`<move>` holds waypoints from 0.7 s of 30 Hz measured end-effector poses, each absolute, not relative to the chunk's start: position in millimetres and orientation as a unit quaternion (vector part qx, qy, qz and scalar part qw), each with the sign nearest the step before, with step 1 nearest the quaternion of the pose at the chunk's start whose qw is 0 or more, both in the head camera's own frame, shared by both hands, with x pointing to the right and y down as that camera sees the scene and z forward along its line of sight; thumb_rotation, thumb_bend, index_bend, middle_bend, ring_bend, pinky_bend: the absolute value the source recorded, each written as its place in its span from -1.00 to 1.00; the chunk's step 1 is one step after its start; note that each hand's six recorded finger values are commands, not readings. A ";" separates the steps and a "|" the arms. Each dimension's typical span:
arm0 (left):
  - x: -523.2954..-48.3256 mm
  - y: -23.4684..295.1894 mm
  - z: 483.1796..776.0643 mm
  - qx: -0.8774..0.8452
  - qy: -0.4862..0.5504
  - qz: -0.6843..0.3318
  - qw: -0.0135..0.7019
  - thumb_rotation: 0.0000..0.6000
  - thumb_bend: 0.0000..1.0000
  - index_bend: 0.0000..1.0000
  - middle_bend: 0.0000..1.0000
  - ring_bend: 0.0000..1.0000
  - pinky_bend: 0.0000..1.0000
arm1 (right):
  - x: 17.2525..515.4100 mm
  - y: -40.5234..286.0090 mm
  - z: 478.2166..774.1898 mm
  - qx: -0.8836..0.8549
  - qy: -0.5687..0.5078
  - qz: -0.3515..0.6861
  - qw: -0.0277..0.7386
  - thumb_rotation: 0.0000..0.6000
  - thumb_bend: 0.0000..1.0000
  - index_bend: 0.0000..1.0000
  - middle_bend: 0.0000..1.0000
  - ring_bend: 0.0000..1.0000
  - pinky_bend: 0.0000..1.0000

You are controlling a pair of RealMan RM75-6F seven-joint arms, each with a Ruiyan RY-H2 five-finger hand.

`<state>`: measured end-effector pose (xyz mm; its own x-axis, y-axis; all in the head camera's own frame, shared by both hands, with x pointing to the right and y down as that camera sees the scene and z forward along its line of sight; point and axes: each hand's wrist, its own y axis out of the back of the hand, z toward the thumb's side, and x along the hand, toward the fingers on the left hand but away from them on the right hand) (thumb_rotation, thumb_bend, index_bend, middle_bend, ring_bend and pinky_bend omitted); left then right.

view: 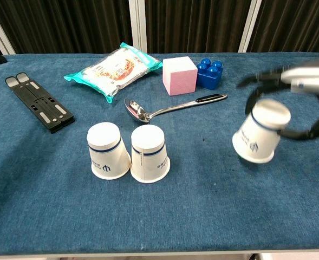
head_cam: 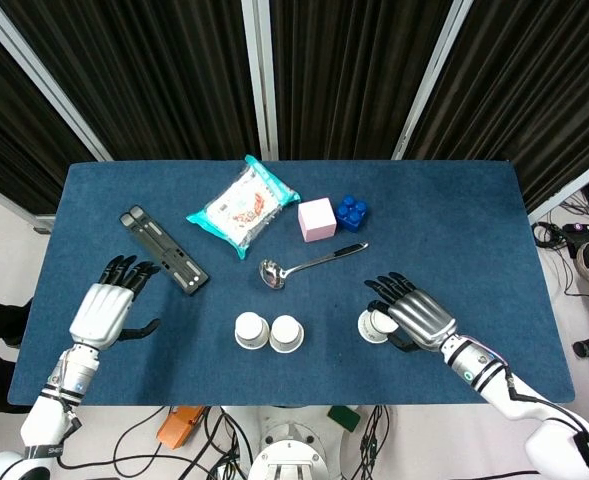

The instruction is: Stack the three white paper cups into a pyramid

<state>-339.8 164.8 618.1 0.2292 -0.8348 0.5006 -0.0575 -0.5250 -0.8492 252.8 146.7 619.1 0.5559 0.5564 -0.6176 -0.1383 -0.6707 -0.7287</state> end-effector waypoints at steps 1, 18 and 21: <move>-344.5 166.3 618.5 -0.690 0.322 -0.537 0.364 0.81 -0.53 -0.70 -0.75 -0.90 -0.97 | 247.5 142.6 610.7 -0.795 -0.136 0.443 0.391 1.00 0.10 -0.16 -0.81 -1.00 -0.95; -376.5 183.8 622.7 -0.673 0.334 -0.567 0.337 0.83 -0.53 -0.70 -0.75 -0.90 -0.97 | 102.0 111.6 566.9 -0.830 -0.075 0.308 0.458 1.00 0.10 -0.16 -0.81 -1.00 -0.93; -379.4 184.7 624.2 -0.673 0.336 -0.569 0.334 0.83 -0.53 -0.70 -0.75 -0.90 -0.97 | 80.0 112.7 570.9 -0.832 -0.061 0.299 0.463 1.00 0.10 -0.17 -0.81 -1.00 -0.93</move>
